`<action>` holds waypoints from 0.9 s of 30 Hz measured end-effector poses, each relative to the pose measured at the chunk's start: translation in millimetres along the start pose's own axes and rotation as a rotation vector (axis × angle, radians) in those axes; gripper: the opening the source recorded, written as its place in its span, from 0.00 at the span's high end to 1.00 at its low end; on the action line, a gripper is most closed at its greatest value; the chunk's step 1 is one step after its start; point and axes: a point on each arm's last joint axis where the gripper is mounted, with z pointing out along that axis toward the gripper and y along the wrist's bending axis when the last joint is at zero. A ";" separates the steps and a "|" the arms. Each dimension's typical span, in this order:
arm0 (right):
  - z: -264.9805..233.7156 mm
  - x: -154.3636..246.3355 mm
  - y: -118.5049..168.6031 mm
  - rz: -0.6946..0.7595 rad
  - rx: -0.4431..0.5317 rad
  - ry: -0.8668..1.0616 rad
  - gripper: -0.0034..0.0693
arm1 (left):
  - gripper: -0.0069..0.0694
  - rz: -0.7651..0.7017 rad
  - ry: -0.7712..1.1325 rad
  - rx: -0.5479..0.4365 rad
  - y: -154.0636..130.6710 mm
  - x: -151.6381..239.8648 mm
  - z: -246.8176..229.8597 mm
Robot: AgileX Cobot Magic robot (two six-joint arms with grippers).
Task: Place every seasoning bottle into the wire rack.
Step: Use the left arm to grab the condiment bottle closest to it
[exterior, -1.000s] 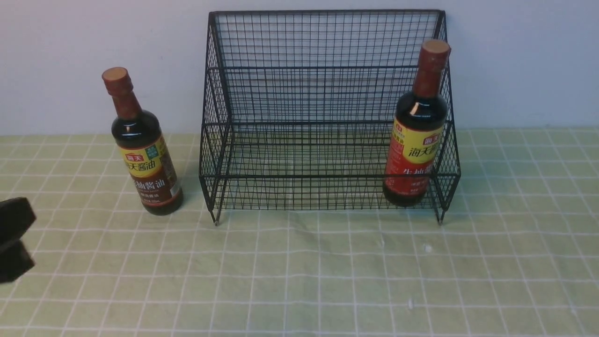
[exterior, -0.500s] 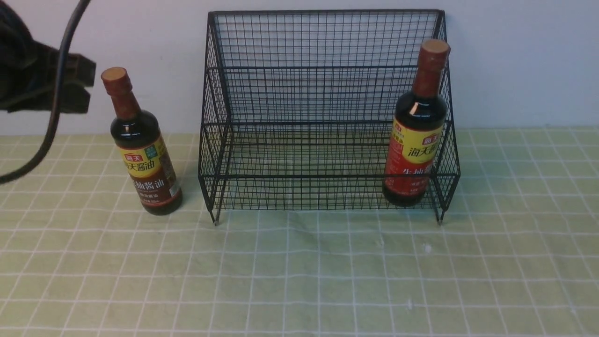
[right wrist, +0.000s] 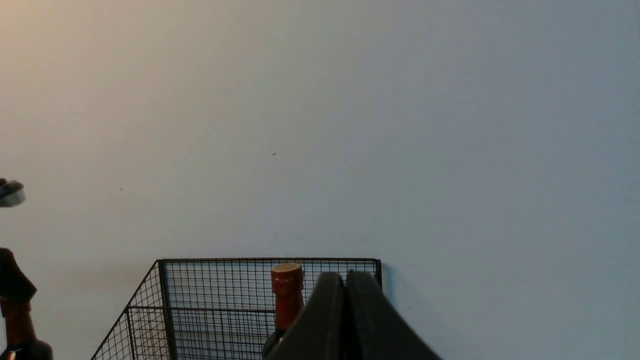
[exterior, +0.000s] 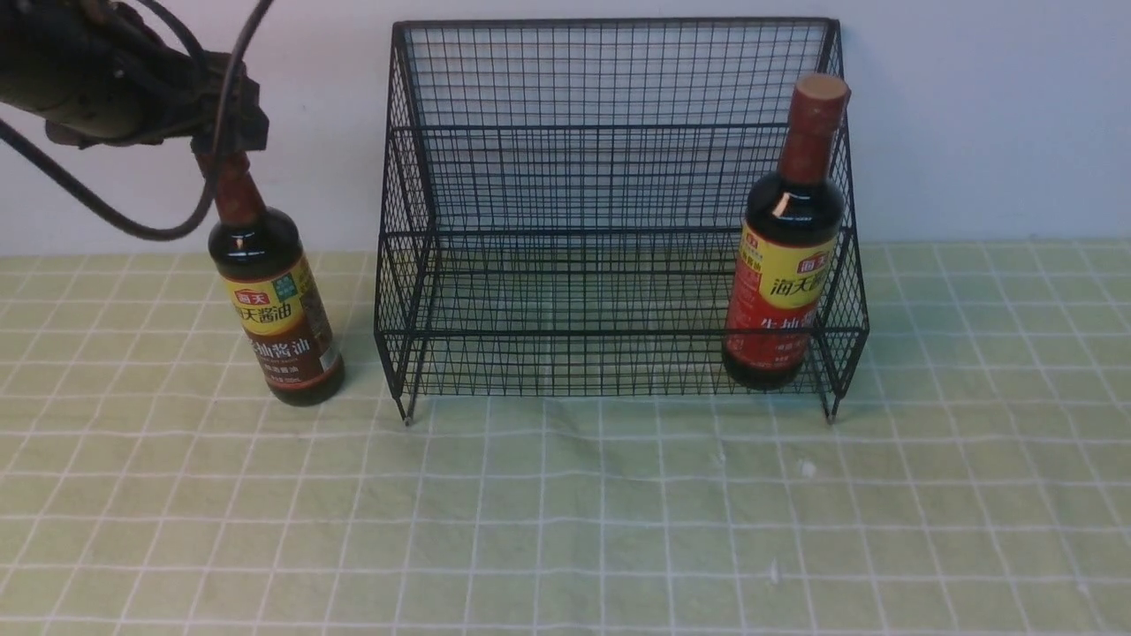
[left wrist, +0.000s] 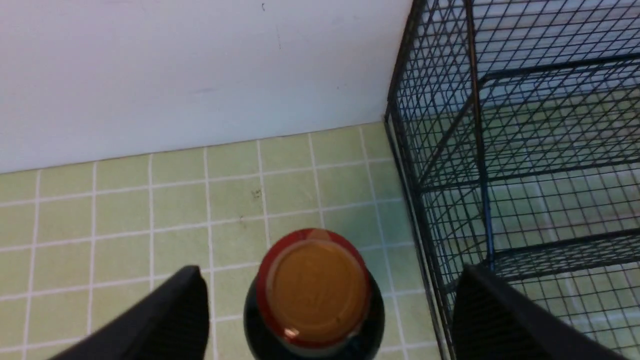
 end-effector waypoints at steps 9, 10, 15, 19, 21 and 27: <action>0.0 0.0 0.0 0.000 0.000 0.000 0.97 | 0.25 0.008 0.069 0.007 2.7 8.9 28.4; 0.0 0.0 0.0 0.000 0.000 0.000 0.97 | 0.34 0.008 0.074 0.007 2.8 9.5 29.9; 0.0 0.0 0.0 0.000 0.000 0.000 0.97 | 0.56 0.009 0.083 0.007 3.0 10.6 31.4; 0.0 0.0 0.0 0.000 0.000 0.000 0.97 | 0.56 0.009 0.082 0.007 2.9 10.4 31.0; 0.0 0.0 0.0 0.000 0.000 0.000 0.97 | 0.56 0.012 0.082 0.007 2.7 10.0 27.9; 0.0 0.0 0.0 0.000 0.000 0.000 0.97 | 0.56 0.023 0.064 0.012 -0.9 0.1 -3.1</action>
